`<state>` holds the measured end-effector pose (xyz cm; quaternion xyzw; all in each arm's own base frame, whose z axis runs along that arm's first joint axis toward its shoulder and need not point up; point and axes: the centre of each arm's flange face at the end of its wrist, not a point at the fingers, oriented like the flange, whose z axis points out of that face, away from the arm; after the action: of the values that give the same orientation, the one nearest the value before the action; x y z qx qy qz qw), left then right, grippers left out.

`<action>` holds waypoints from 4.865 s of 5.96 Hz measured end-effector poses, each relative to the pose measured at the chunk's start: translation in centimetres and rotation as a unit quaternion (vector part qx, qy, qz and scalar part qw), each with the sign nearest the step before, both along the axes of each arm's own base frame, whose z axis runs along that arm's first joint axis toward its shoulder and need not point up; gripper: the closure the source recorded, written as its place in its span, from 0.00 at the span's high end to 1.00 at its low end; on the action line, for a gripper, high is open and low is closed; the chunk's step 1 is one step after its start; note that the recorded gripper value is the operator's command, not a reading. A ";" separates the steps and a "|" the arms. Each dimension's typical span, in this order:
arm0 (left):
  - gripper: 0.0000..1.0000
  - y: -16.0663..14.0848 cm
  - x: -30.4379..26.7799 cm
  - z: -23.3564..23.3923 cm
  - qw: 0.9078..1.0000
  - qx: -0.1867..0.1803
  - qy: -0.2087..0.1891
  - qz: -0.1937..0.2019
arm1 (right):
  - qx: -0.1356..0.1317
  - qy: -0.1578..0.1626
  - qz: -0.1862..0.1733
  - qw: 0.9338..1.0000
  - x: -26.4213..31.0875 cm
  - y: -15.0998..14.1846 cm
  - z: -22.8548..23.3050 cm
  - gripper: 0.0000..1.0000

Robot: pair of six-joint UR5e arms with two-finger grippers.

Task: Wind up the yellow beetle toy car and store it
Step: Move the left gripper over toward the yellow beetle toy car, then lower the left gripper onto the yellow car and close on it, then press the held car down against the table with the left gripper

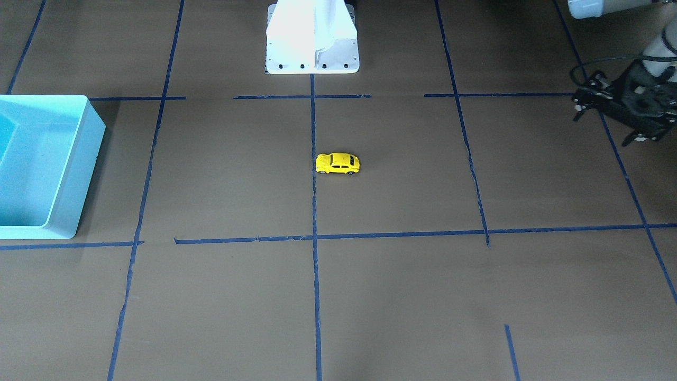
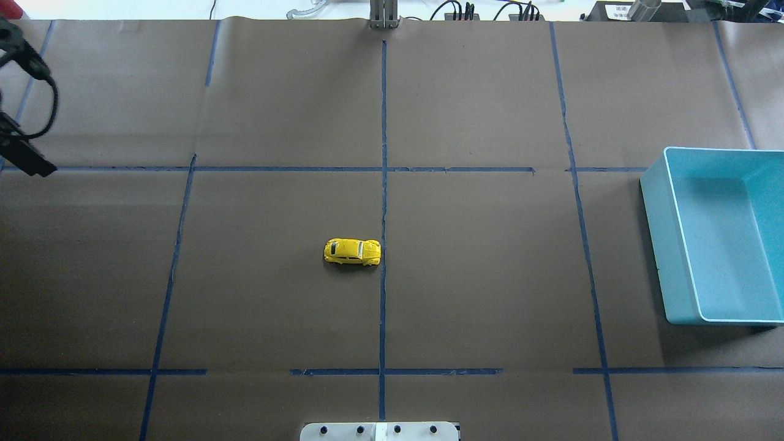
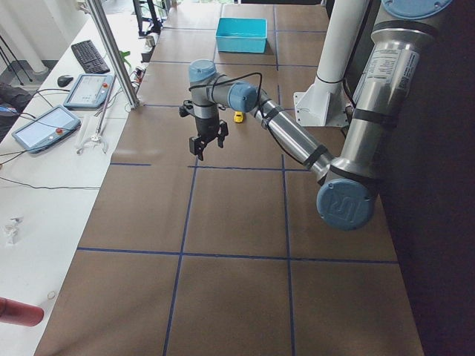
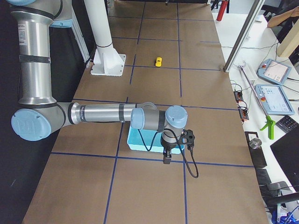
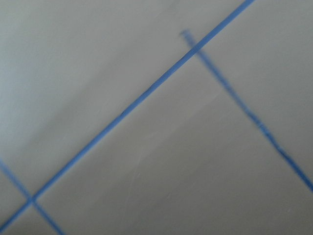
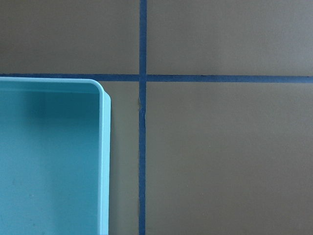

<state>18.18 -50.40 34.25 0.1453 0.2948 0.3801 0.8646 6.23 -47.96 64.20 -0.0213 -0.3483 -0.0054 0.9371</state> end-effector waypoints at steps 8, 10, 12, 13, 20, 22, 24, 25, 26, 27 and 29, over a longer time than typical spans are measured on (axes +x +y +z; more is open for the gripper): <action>1.00 12.4 27.6 -11.9 0.920 0.257 0.022 0.295 | -0.002 0.000 -0.001 1.000 -0.1 0.1 0.2 1.00; 1.00 11.0 30.7 -11.8 0.915 0.277 0.040 0.291 | -0.002 0.000 -0.001 1.000 -0.1 0.1 0.2 1.00; 1.00 9.6 33.5 -13.0 0.922 0.265 0.043 0.280 | -0.002 -0.001 -0.002 1.000 -0.1 0.1 0.2 1.00; 1.00 8.9 35.0 -13.7 0.923 0.259 0.041 0.280 | -0.002 -0.001 -0.001 1.000 0.0 0.1 0.2 1.00; 1.00 6.8 43.6 -15.0 0.922 0.246 0.034 0.297 | -0.002 -0.001 -0.001 1.000 0.0 0.1 0.2 1.00; 1.00 7.1 44.0 -14.8 0.922 0.244 0.034 0.300 | -0.002 -0.001 -0.001 1.000 0.0 0.1 0.2 1.00; 1.00 7.0 44.4 -14.4 0.922 0.244 0.034 0.299 | -0.002 -0.001 -0.001 1.000 0.0 0.1 0.2 1.00; 1.00 6.8 44.8 -14.3 0.922 0.246 0.038 0.296 | -0.002 -0.001 -0.001 1.000 0.0 0.1 0.2 1.00; 1.00 6.8 45.3 -14.3 0.922 0.247 0.041 0.295 | -0.003 -0.001 0.000 1.000 0.0 0.1 0.2 1.00; 0.95 7.0 45.8 -14.5 0.921 0.248 0.043 0.297 | -0.003 -0.001 0.000 1.000 0.0 0.1 0.2 1.00; 0.64 7.4 46.1 -14.6 0.920 0.249 0.045 0.300 | -0.004 -0.001 0.000 1.000 0.0 0.2 0.3 1.00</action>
<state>64.30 -42.99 19.62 0.2776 0.2591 0.6757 0.6319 6.20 -47.79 64.47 -0.0252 -0.3489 -0.0037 0.9368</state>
